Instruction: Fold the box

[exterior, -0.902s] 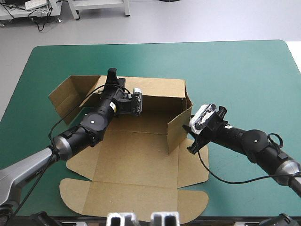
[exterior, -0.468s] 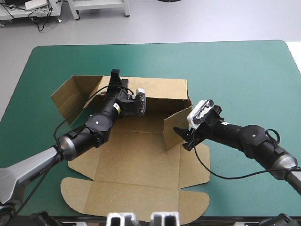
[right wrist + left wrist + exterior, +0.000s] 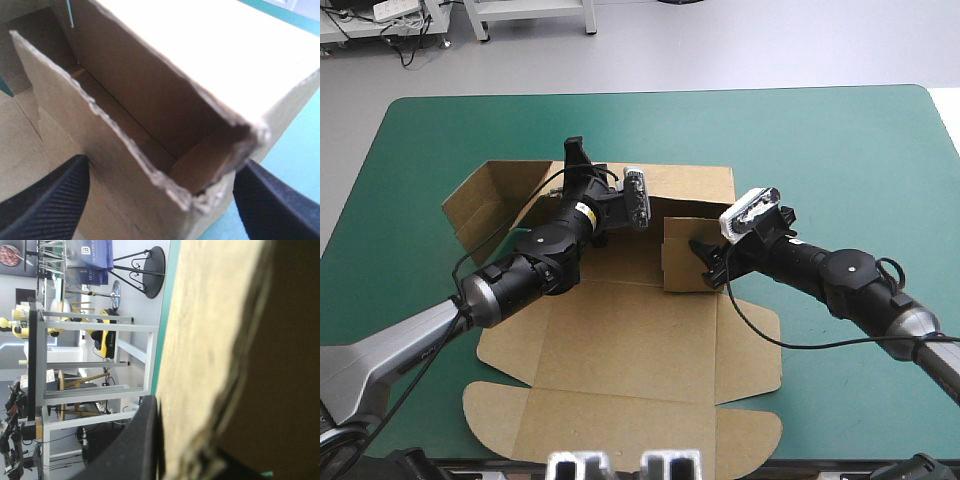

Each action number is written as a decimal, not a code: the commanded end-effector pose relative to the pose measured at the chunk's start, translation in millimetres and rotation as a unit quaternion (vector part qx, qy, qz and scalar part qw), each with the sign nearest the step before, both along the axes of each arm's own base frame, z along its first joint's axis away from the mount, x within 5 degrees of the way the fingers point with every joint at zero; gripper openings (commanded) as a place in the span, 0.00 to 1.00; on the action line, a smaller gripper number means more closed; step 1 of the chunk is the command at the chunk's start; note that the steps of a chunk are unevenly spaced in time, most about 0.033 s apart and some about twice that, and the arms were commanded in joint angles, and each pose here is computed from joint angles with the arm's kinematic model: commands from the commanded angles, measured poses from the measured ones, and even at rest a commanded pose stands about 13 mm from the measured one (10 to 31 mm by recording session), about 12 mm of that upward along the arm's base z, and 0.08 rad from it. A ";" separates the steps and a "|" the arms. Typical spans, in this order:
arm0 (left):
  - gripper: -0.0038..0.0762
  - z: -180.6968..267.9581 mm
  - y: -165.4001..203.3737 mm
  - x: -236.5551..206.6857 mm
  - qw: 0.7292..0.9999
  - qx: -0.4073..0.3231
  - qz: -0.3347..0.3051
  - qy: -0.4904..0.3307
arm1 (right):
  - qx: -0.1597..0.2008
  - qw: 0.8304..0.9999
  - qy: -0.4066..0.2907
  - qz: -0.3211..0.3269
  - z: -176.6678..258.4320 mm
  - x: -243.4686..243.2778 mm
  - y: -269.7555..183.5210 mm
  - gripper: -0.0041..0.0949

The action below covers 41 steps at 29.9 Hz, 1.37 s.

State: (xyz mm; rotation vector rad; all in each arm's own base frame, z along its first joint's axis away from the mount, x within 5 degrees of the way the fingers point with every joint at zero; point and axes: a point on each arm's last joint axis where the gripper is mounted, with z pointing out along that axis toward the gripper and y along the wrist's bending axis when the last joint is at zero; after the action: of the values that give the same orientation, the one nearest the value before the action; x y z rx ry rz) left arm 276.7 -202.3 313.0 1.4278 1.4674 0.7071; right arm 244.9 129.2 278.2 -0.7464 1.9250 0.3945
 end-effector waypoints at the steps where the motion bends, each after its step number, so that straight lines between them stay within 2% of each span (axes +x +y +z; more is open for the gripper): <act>1: 0.07 22.8 -1.1 -6.5 1.000 -0.015 -0.011 -0.005 | 0.016 1.000 -0.008 -0.007 9.4 6.4 4.7 0.75; 4: 0.07 18.8 1.4 -7.7 0.999 -0.033 0.013 0.024 | 0.018 1.000 -0.003 -0.011 7.4 8.1 5.0 0.62; 10: 0.07 15.8 -2.4 -13.1 0.998 -0.038 0.010 0.047 | 0.029 0.999 0.010 0.025 7.2 3.2 10.4 0.23; 15: 0.07 15.4 -17.0 -25.1 0.998 -0.043 -0.017 0.053 | 0.028 0.999 0.008 0.021 7.2 3.7 9.9 0.11; 18: 0.12 16.0 -25.7 -34.8 0.997 -0.038 -0.037 0.055 | 0.028 1.000 0.004 -0.004 7.7 6.8 6.8 0.03; 22: 0.27 16.5 -32.3 -45.3 0.996 -0.041 -0.050 0.068 | 0.025 0.999 -0.006 -0.032 10.5 11.0 3.2 0.02; 26: 0.43 22.9 -31.8 -52.7 0.994 -0.058 -0.055 0.073 | 0.030 0.994 -0.028 -0.097 21.0 20.7 -5.2 0.02; 29: 0.51 31.7 -28.9 -59.1 0.993 -0.072 -0.060 0.068 | 0.024 0.990 -0.049 -0.131 27.9 27.2 -10.6 0.02; 36: 0.54 57.1 -26.2 -87.3 0.989 -0.105 -0.095 0.051 | 0.021 0.988 -0.054 -0.146 30.0 38.3 -9.0 0.02; 41: 0.54 62.2 -28.6 -106.5 0.988 -0.098 -0.105 0.055 | 0.017 0.986 -0.053 -0.156 27.7 47.7 -7.0 0.02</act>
State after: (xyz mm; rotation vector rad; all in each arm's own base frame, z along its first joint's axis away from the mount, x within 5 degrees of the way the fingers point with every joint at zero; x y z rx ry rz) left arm 183.1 -233.7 353.9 1.4927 1.4635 0.3661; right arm 288.9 123.1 283.2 -0.4725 1.9553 0.1953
